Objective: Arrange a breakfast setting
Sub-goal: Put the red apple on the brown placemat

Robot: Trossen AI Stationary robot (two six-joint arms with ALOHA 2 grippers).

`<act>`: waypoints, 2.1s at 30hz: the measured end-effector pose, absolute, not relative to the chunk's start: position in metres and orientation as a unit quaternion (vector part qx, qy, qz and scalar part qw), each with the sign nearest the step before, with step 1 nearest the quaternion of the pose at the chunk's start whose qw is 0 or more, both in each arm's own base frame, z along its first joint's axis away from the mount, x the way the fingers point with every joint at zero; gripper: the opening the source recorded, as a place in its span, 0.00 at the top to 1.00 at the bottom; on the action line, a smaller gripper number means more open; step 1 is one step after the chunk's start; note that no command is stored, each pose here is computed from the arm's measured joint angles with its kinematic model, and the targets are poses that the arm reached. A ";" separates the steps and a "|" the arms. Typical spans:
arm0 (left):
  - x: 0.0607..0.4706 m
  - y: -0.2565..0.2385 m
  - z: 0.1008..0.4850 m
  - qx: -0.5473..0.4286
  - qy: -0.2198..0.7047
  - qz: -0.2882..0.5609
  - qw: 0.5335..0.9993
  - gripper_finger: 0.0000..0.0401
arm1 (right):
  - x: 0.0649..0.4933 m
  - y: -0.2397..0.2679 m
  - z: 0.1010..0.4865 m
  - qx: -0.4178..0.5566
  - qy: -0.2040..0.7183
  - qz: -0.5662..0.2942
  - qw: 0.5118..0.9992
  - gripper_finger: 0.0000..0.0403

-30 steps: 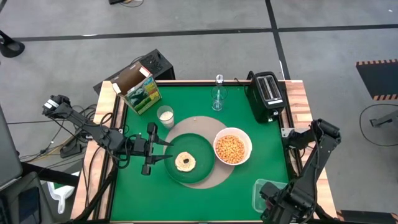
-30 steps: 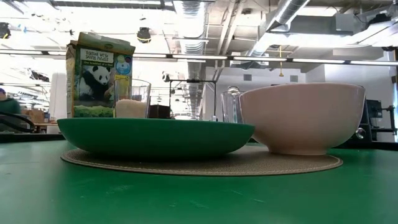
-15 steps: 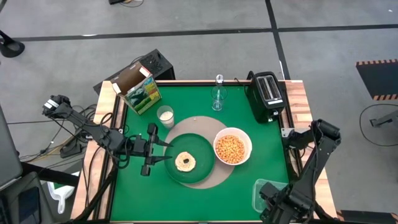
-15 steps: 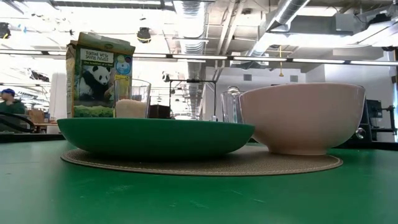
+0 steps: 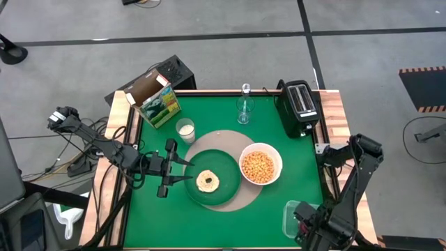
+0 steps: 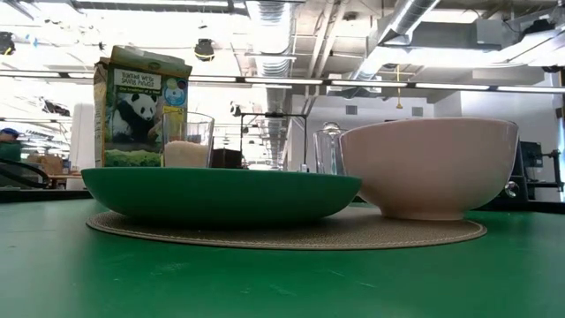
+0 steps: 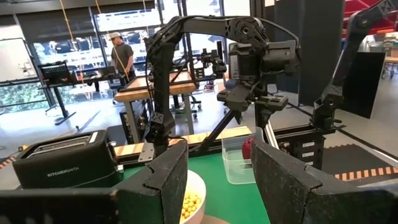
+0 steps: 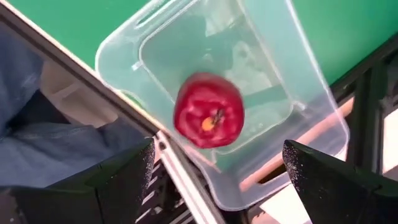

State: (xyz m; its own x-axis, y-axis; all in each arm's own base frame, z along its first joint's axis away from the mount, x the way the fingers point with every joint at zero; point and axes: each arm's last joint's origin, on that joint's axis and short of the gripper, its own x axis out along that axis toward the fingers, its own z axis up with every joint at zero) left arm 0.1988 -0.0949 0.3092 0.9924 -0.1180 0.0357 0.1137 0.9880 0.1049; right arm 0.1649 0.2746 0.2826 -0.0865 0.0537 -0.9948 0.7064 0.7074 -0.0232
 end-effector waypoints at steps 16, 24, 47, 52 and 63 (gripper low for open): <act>0.199 -0.095 0.309 0.052 -0.021 -0.058 0.997 0.59 | 0.151 0.278 0.252 0.279 0.685 -0.265 0.619 0.06; 0.199 -0.095 0.309 0.052 -0.021 -0.058 0.997 0.59 | 0.152 0.278 0.242 0.281 0.685 -0.261 0.620 0.06; 0.199 -0.095 0.309 0.059 -0.021 -0.057 0.996 0.59 | 0.151 0.277 0.213 0.291 0.686 -0.248 0.619 0.06; 0.199 -0.095 0.309 0.059 -0.021 -0.057 0.996 0.59 | 0.151 0.277 0.213 0.289 0.687 -0.242 0.622 0.06; 0.199 -0.095 0.309 0.059 -0.021 -0.057 0.996 0.59 | 0.152 0.276 0.195 0.296 0.689 -0.219 0.625 0.06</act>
State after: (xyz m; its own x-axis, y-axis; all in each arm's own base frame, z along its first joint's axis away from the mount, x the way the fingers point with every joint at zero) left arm 0.1988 -0.0949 0.3092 0.9925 -0.1169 0.0357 0.1118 0.9864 0.1208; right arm 0.1519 0.2762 0.1952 -0.0447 0.1330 -0.9901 0.6813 0.7289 0.0671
